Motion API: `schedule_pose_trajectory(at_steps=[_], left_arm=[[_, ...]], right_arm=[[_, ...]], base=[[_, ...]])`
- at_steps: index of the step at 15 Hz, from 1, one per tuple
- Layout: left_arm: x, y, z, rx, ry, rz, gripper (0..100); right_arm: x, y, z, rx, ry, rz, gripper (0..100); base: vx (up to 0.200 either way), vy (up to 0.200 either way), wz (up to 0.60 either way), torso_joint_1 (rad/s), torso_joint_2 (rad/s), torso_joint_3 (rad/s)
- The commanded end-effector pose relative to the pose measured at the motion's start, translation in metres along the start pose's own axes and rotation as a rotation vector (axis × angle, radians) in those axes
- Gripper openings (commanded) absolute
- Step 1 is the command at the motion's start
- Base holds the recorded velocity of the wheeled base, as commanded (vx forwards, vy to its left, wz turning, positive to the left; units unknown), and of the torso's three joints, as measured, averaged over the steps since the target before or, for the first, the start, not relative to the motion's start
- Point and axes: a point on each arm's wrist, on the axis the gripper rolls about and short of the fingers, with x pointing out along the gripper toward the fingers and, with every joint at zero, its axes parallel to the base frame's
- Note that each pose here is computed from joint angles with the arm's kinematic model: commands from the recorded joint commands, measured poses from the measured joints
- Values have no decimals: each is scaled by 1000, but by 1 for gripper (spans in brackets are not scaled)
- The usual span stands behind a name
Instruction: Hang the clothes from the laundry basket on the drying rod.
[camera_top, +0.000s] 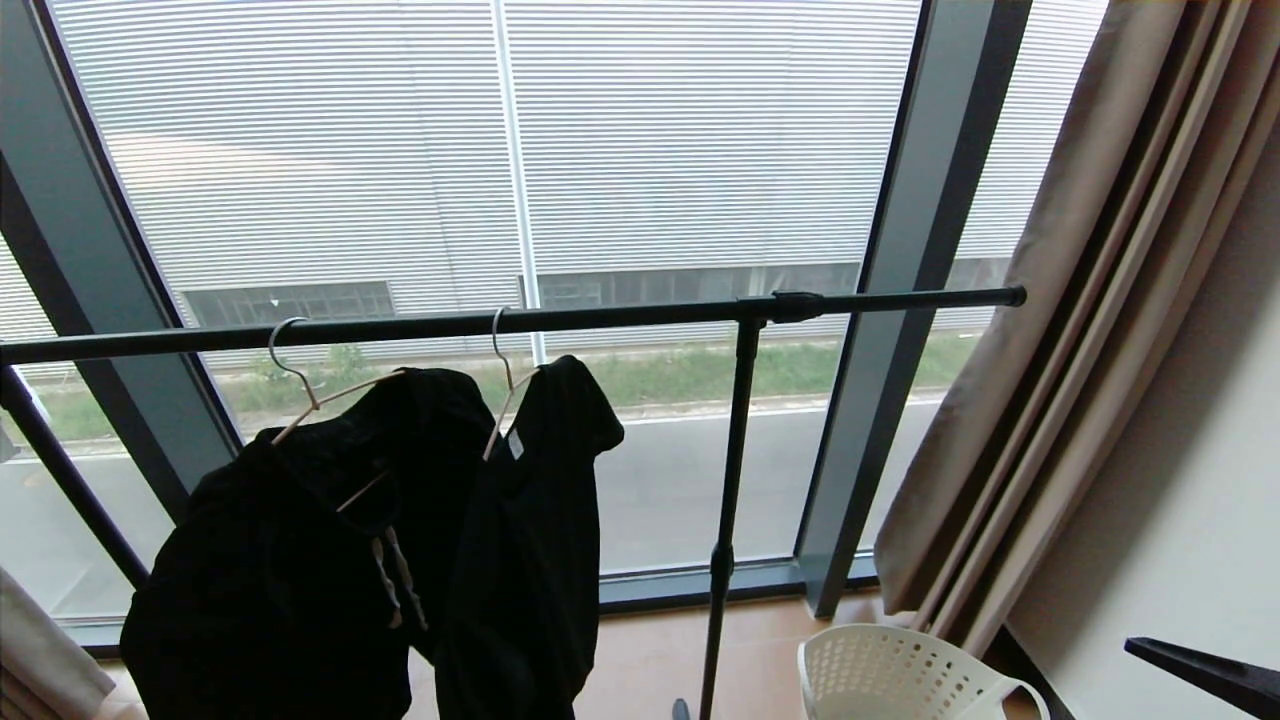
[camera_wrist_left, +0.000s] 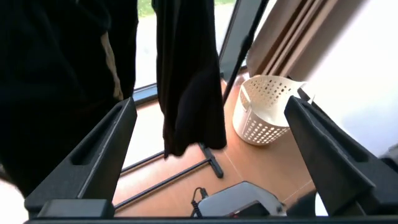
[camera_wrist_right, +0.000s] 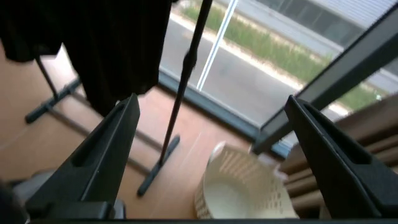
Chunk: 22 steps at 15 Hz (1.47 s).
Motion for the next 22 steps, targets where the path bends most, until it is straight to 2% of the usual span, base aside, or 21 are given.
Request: schedule_pose_trajectory(at_steps=[1, 4, 5, 6, 8, 9, 11, 13, 14, 15, 19, 21, 22], left_arm=[[-17, -2, -22, 15, -80, 33, 100], [-29, -5, -26, 29, -136, 91, 100], [-29, -6, -27, 66, -150, 145, 100], [-29, -6, -28, 99, -150, 187, 100], [-29, -3, -29, 132, -143, 279, 100], [-26, -1, -35, 152, -118, 331, 100], [-26, -1, -35, 132, -133, 362, 100], [-27, -4, -36, 130, -160, 452, 100], [-28, -4, -36, 138, -170, 441, 100], [-31, -5, -38, 164, -216, 412, 100], [-31, -5, -39, 175, -223, 385, 100], [-31, -5, -39, 172, -224, 383, 100], [-31, -5, -39, 157, -227, 383, 100]], right_arm=[[-27, 6, -17, -5, -52, -85, 100], [-47, 13, -40, 21, -59, -206, 100], [-53, 16, -44, 82, -93, -244, 100], [-58, 18, -46, 138, -151, -288, 100], [-64, 22, -51, 156, -231, -373, 100], [-64, 24, -53, 194, -244, -439, 100], [-67, 28, -55, 197, -304, -503, 100], [-67, 27, -55, 251, -313, -550, 100], [-68, 27, -55, 264, -318, -542, 100], [-67, 28, -55, 258, -321, -505, 100], [-67, 28, -55, 207, -324, -464, 100], [-67, 28, -54, 163, -322, -489, 100], [-67, 28, -55, 174, -322, -493, 100]], base=[[0, 0, 0, 0, 0, 0], [0, 0, 0, 0, 0, 0], [0, 0, 0, 0, 0, 0], [0, 0, 0, 0, 0, 0], [0, 0, 0, 0, 0, 0], [0, 0, 0, 0, 0, 0], [0, 0, 0, 0, 0, 0], [0, 0, 0, 0, 0, 0], [0, 0, 0, 0, 0, 0], [0, 0, 0, 0, 0, 0], [0, 0, 0, 0, 0, 0], [0, 0, 0, 0, 0, 0], [0, 0, 0, 0, 0, 0]])
